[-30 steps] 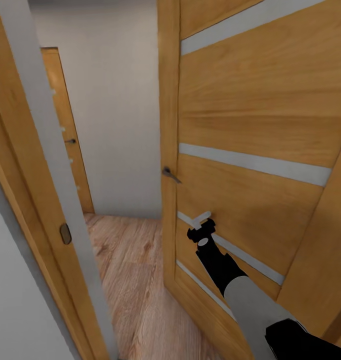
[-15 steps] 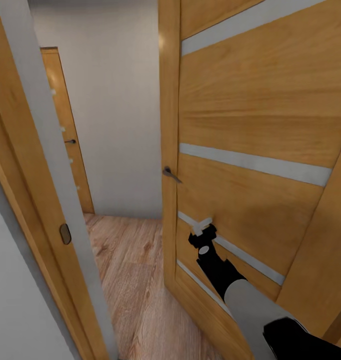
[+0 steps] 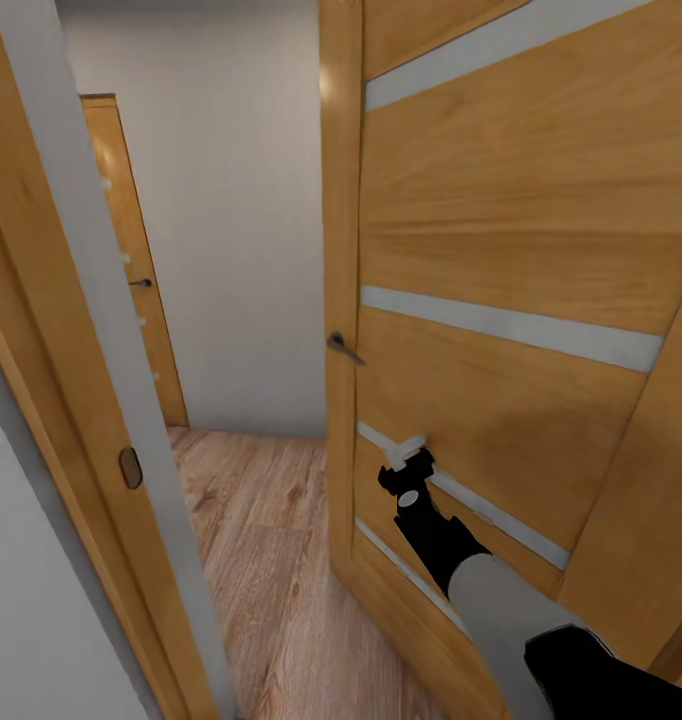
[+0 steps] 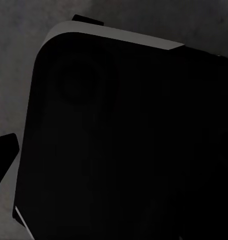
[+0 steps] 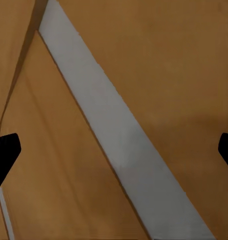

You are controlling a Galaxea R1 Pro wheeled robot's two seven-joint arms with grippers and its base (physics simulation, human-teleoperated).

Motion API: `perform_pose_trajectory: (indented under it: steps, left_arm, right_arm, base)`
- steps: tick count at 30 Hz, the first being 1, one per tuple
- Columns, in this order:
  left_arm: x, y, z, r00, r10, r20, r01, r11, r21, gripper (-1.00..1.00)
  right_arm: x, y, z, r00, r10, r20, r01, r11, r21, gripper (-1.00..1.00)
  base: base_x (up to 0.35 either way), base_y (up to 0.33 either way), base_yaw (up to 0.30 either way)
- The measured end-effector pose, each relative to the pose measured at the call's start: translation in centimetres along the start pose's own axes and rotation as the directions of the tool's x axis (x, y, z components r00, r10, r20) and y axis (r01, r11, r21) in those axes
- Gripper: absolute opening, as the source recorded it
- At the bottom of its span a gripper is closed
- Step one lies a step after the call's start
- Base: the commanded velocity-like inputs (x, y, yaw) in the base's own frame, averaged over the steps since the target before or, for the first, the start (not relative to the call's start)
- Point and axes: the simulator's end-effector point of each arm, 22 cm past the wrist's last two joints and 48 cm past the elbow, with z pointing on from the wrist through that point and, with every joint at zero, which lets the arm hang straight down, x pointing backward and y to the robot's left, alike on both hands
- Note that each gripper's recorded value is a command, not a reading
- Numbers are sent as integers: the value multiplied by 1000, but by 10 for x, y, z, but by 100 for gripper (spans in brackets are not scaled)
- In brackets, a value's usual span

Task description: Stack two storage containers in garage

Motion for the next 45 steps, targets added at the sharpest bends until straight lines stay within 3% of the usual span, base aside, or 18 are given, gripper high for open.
perform_pose_trajectory:
  steps: [8, 20, 28, 45]
  left_arm:
    - [0, -1, 0, 1000, 0, 0, 0, 1000, 1, 100]
    - [0, -1, 0, 1000, 0, 0, 0, 1000, 1, 100]
    - [0, -1, 0, 1000, 0, 0, 0, 1000, 1, 100]
    - [0, 0, 0, 1000, -1, 1, 1, 1000, 0, 100]
  right_arm:
    - [-20, -13, 7, 1000, -8, 21, 7, 1000, 14, 100]
    - [-28, -7, 8, 998, -21, 51, 22, 1000, -11, 100]
    - [-27, -11, 8, 999, -17, 48, 17, 1000, 7, 100]
    - [-28, -12, 8, 998, -22, 51, 22, 1000, 9, 100]
  base:
    - [0, 0, 0]
    - [0, -104, 0]
    - [0, -207, 0]
    - [3, -14, 0]
